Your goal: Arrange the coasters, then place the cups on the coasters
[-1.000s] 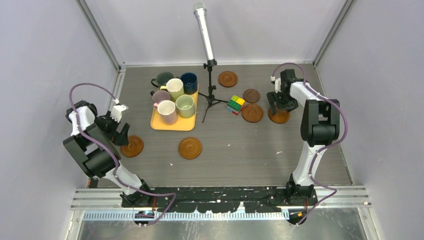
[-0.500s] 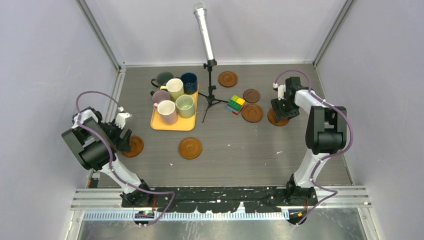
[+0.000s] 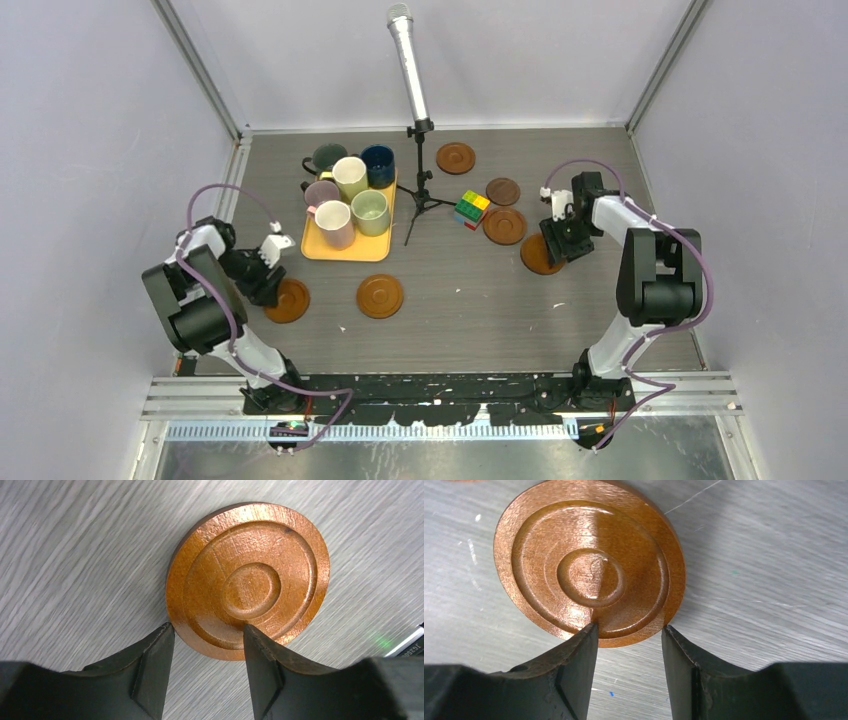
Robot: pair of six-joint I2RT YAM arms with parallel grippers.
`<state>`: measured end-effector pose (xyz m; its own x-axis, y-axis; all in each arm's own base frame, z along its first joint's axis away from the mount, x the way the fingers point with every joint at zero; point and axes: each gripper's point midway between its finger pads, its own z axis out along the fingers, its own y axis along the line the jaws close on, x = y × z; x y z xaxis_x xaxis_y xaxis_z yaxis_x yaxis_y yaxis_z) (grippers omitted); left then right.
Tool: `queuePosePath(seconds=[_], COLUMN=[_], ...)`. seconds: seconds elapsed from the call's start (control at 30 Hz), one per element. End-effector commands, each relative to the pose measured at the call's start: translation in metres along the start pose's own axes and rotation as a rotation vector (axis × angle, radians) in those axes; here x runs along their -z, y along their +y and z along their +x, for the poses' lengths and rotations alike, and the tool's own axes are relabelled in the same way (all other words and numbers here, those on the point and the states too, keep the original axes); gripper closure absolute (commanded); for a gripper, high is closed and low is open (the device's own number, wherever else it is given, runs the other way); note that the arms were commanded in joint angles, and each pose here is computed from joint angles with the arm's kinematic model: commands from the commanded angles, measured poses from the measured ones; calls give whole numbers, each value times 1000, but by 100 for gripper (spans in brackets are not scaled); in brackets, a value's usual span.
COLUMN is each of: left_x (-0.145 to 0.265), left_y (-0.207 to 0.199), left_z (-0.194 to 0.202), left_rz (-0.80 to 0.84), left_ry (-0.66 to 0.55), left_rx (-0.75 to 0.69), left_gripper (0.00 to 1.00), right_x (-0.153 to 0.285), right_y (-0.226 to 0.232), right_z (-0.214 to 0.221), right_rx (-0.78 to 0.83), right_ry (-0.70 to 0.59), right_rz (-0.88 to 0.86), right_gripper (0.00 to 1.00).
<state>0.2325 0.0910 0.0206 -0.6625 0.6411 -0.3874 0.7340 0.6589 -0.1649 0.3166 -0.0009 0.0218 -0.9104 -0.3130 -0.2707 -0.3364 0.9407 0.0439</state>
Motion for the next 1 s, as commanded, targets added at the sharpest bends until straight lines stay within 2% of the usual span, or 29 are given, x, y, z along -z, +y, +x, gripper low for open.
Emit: queuePosePath(seconds=[0.0, 0.3, 0.57, 0.97], left_x=[-12, -24, -22, 14], left_y=[-25, -42, -18, 22], left_z=[-12, -40, -39, -15], left_rz=[34, 4, -36, -87], left_ry=[5, 4, 18, -38], left_rx=[-38, -78, -13, 67], left_gripper=[46, 46, 48, 47], right_x=[1, -4, -16, -36], right_y=[36, 81, 126, 196], right_z=[31, 36, 28, -7], right_rx=[36, 208, 353, 457], right_ry=[80, 105, 134, 132], right_rz=[-159, -217, -214, -230], right_gripper=[47, 52, 55, 62])
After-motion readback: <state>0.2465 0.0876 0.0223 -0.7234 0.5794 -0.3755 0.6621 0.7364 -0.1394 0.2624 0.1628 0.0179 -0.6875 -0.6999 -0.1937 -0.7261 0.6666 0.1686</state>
